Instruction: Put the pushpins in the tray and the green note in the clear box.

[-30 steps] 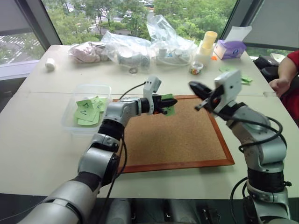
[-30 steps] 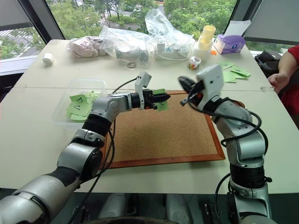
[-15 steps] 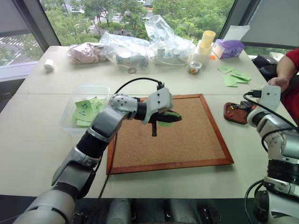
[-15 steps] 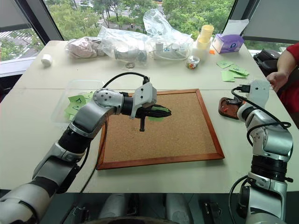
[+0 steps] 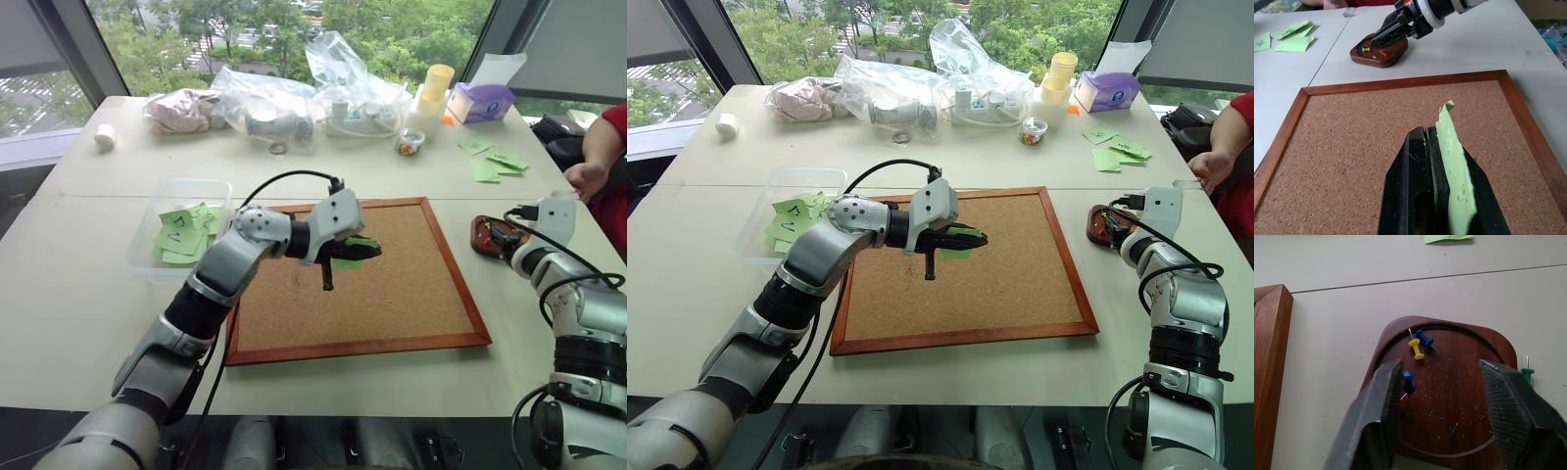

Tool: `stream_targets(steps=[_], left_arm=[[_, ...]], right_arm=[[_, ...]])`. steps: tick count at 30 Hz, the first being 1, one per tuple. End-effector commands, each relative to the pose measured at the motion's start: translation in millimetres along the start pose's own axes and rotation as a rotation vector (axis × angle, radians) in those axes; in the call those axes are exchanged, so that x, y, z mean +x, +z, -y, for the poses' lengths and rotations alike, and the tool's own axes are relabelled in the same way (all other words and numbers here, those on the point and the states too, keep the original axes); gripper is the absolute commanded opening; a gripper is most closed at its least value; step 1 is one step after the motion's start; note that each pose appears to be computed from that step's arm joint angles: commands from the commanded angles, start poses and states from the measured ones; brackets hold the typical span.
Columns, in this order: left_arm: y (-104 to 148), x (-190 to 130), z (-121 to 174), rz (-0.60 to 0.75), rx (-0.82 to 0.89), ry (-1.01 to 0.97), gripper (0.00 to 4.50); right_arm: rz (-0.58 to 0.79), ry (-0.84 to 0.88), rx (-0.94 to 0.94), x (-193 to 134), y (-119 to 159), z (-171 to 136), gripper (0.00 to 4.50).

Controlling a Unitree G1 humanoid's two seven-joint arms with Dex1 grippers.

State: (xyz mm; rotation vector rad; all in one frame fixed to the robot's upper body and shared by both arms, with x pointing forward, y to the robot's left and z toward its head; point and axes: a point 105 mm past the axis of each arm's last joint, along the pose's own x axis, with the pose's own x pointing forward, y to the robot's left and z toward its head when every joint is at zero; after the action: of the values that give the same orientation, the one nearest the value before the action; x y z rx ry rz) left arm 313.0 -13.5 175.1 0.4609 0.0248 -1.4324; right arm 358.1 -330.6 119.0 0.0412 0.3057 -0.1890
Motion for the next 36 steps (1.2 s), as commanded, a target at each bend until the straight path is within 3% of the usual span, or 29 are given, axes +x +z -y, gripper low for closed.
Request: stream_targets(steps=[1, 11, 16, 20, 21, 23, 25, 32, 36], left_arm=[[8, 7, 5, 0.016, 0.03, -0.013, 0.0], [6, 7, 3, 0.009, 0.033, -0.007, 0.0], [9, 4, -2, 0.025, 0.02, 0.031, 0.0], [14, -12, -26, 0.06, -0.059, 0.18, 0.0], [15, -20, -37, 0.058, -0.089, 0.251, 0.0], [11, -64, -78, 0.018, -0.208, 0.562, 0.0], [7, -103, -98, -0.03, -0.275, 0.784, 0.0], [-29, -213, -109, -0.284, -0.401, 1.343, 0.0], [-52, -239, -97, -0.329, -0.54, 1.474, 0.0]], right_arm=[[0.064, -0.007, 0.053, -2, 15, 2, 4.42], [0.115, -0.008, 0.309, -3, 29, 10, 4.42], [0.135, -0.006, 0.232, -5, 33, 10, 4.42], [0.209, 0.136, 0.045, -16, 52, -18, 4.42], [0.234, 0.197, 0.009, -21, 59, -30, 4.42], [0.303, 0.482, -0.167, -49, 76, -86, 4.42], [0.317, 0.729, -0.249, -77, 78, -127, 4.42], [0.223, 1.155, -0.396, -130, 60, -190, 4.42], [0.167, 1.264, -0.478, -142, 48, -203, 4.42]])
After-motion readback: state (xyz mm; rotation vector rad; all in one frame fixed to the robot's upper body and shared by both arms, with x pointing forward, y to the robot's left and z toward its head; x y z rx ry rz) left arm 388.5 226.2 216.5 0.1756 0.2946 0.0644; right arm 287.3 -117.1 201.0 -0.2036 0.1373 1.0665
